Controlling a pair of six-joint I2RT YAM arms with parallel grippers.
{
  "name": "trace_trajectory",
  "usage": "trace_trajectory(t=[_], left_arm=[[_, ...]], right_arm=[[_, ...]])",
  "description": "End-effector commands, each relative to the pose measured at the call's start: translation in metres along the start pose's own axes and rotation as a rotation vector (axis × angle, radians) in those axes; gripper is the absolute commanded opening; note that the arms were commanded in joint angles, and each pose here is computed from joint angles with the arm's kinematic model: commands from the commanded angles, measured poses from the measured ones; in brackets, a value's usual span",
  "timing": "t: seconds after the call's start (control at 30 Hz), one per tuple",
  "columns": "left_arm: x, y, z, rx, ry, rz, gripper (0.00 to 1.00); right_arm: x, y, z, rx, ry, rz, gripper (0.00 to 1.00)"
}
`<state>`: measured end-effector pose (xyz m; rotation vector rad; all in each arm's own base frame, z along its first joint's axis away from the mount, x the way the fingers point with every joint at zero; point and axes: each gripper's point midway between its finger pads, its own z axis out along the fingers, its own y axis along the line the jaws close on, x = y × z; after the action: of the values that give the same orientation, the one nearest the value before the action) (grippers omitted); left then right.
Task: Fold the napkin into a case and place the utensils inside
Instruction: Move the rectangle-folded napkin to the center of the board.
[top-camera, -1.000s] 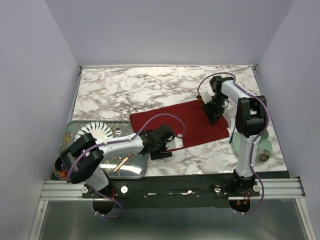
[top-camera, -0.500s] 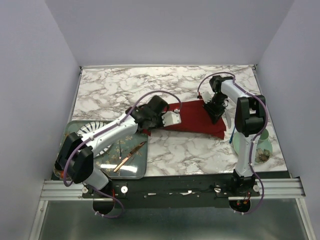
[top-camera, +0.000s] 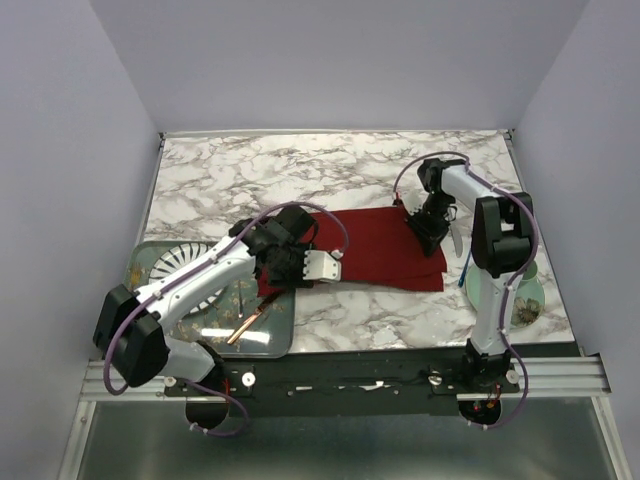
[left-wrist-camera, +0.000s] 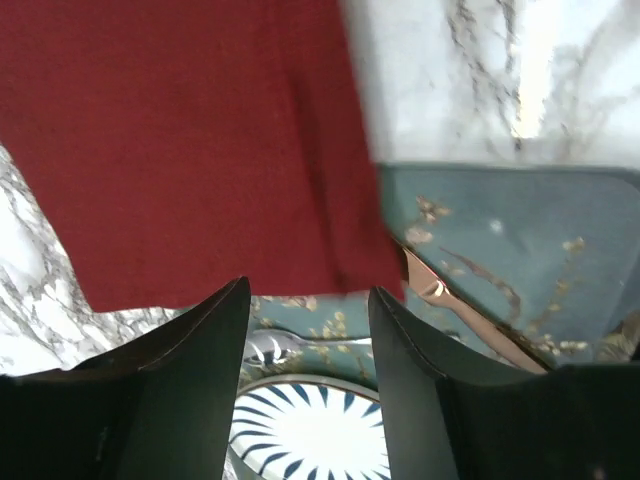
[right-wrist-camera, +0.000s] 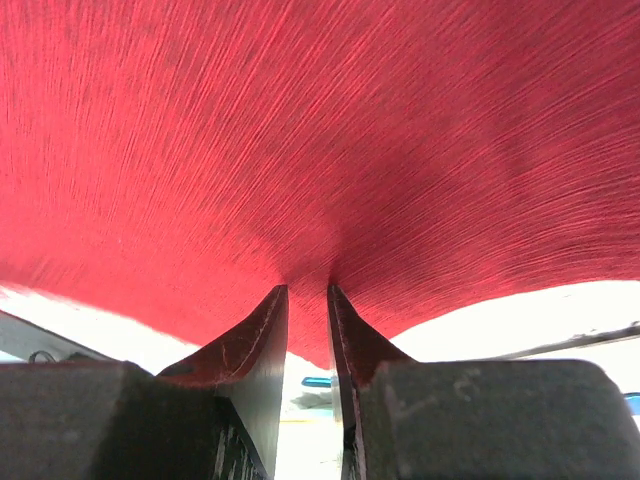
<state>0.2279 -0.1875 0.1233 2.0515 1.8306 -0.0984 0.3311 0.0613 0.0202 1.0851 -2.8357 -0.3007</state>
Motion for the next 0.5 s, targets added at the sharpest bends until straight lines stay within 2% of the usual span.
trace_trajectory(t=[0.0, 0.17, 0.3, 0.4, 0.47], left_arm=[[0.007, -0.015, -0.017, -0.003, -0.059, -0.121, 0.63], [0.042, 0.000, -0.018, -0.019, -0.087, -0.394, 0.63], [0.054, -0.006, -0.008, -0.025, -0.118, -0.462, 0.61], [0.060, -0.010, 0.002, -0.035, -0.123, -0.465, 0.61], [0.063, -0.012, 0.009, -0.027, -0.112, -0.487, 0.61]], right_arm=[[0.013, 0.013, -0.012, -0.007, -0.009, -0.051, 0.30], [0.010, 0.021, -0.030, -0.001, -0.081, -0.084, 0.30], [0.008, 0.028, -0.043, 0.009, -0.151, -0.174, 0.36], [0.010, 0.016, -0.046, 0.091, -0.164, -0.256, 0.38], [0.021, 0.010, -0.037, 0.120, -0.118, -0.284, 0.40]])
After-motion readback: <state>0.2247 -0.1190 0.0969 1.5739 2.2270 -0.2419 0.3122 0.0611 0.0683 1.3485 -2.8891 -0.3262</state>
